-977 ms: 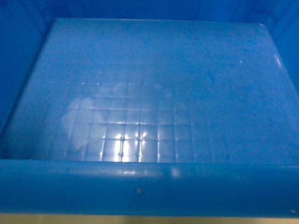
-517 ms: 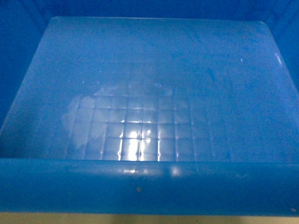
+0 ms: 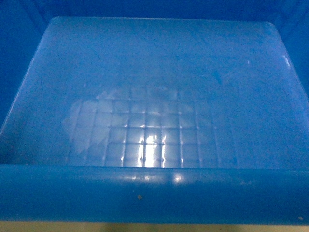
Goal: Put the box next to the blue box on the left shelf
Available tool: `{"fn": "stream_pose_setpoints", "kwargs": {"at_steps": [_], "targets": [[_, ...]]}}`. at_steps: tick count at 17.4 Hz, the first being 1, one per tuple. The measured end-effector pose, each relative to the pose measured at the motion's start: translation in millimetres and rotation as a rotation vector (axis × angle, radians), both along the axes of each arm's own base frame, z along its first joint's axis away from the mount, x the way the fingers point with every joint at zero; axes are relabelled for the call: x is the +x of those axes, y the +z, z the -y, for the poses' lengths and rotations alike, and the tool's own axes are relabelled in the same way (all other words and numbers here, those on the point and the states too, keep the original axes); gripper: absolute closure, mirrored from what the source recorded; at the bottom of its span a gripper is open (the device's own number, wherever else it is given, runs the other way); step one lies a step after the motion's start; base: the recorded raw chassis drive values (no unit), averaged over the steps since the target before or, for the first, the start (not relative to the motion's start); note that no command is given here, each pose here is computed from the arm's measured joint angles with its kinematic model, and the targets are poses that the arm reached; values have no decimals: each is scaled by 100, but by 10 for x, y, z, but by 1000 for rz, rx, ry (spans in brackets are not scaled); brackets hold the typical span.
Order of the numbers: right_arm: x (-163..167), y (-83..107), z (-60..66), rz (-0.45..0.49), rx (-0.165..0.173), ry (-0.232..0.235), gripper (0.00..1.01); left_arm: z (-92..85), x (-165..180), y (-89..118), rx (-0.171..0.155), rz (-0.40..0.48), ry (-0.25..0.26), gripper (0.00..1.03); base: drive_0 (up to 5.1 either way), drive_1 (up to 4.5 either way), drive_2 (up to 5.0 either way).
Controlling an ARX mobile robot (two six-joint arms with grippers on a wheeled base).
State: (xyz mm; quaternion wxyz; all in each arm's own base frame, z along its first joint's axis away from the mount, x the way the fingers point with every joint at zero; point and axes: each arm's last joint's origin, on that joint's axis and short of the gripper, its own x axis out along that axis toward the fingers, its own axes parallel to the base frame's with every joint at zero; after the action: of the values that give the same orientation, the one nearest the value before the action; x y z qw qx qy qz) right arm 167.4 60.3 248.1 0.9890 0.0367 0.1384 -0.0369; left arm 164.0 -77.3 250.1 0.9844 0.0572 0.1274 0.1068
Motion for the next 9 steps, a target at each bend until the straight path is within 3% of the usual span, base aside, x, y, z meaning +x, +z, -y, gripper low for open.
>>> {"fn": "stream_pose_setpoints", "kwargs": {"at_steps": [9], "targets": [[-1, -2, 0, -2, -1, 0, 92, 1, 0, 0, -1, 0, -3, 70, -491, 150, 332]]}}
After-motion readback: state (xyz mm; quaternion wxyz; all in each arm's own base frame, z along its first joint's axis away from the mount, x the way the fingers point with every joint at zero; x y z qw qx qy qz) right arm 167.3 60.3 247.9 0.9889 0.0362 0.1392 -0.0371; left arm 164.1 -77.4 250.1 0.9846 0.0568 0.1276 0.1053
